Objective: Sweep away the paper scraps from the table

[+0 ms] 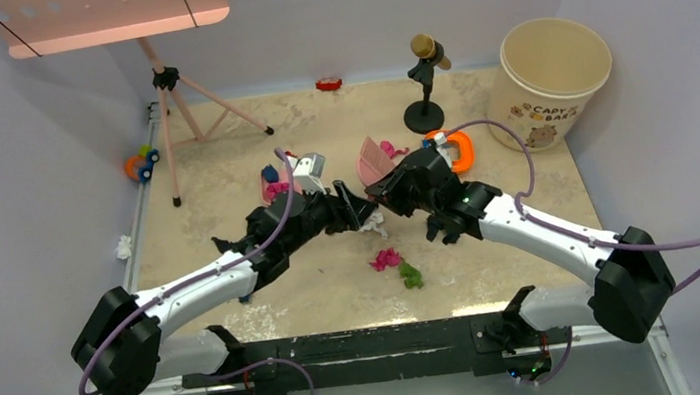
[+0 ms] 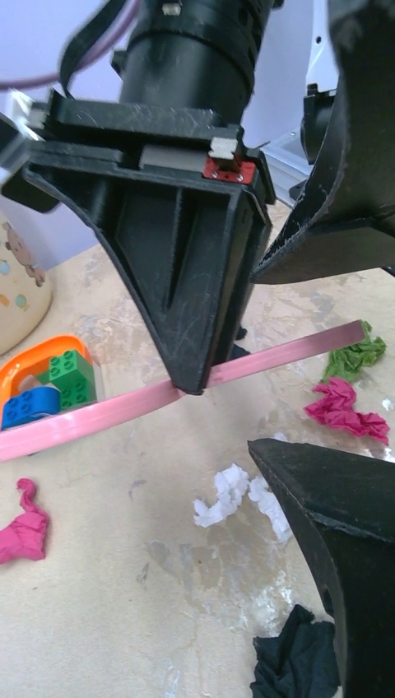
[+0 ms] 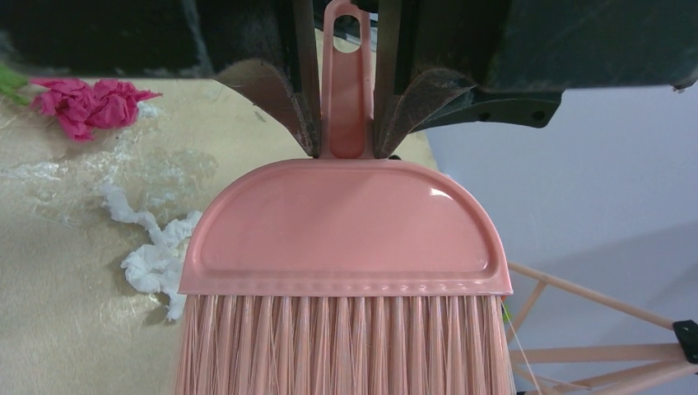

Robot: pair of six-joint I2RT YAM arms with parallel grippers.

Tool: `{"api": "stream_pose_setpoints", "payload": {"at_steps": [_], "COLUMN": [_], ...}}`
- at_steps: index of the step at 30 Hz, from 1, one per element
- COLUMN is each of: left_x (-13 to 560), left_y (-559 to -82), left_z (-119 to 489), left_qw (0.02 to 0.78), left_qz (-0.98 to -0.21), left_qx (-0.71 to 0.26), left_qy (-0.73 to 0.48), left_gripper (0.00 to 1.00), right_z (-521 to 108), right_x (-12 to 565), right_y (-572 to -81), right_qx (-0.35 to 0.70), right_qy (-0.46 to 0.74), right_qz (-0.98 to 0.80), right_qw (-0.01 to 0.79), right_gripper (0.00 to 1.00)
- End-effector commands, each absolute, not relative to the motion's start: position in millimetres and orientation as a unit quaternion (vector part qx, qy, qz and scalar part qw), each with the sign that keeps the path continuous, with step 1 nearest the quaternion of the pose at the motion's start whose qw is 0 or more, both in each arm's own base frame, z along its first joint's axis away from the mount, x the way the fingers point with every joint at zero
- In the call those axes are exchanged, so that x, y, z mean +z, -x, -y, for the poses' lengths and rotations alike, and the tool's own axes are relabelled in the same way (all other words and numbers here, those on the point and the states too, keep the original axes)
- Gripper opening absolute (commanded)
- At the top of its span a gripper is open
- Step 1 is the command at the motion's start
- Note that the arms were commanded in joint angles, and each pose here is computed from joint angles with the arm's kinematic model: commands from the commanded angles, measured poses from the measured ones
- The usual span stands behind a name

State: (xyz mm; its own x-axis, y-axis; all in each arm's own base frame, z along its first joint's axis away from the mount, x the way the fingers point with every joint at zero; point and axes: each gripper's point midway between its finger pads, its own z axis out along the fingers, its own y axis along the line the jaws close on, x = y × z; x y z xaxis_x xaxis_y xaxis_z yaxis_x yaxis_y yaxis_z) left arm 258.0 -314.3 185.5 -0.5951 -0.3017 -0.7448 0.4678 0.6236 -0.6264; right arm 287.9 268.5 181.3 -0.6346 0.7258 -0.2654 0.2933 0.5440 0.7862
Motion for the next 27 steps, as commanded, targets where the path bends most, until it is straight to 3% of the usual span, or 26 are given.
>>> {"api": "stream_pose_setpoints", "payload": {"at_steps": [1, 5, 14, 22, 27], "left_x": [211, 229, 262, 284, 285], "left_y": [-261, -260, -278, -278, -276], "left_z": [313, 300, 285, 294, 295], "left_qw": [0.495, 0.551, 0.66, 0.712, 0.733], "left_qz": [-0.739, -0.687, -0.621, -0.571, -0.545], "left_qx": [-0.454, -0.472, -0.419, -0.394, -0.389], "left_qy": [-0.053, -0.045, -0.066, -0.111, -0.121], "left_gripper": [0.76, 0.83, 0.83, 0.81, 0.74], "right_z": [-271, -269, -291, -307, -313], "right_x": [201, 203, 231, 249, 255], "right_y": [-290, -291, -300, -311, -315], "right_qx": [0.421, 0.448, 0.521, 0.557, 0.576], "right_qy": [-0.35, -0.393, -0.468, -0.483, -0.489], "right_qz": [-0.789, -0.763, -0.693, -0.663, -0.646], "right_qw": [0.281, 0.252, 0.168, 0.129, 0.112], "right_gripper": [0.05, 0.06, 0.05, 0.05, 0.06]}}
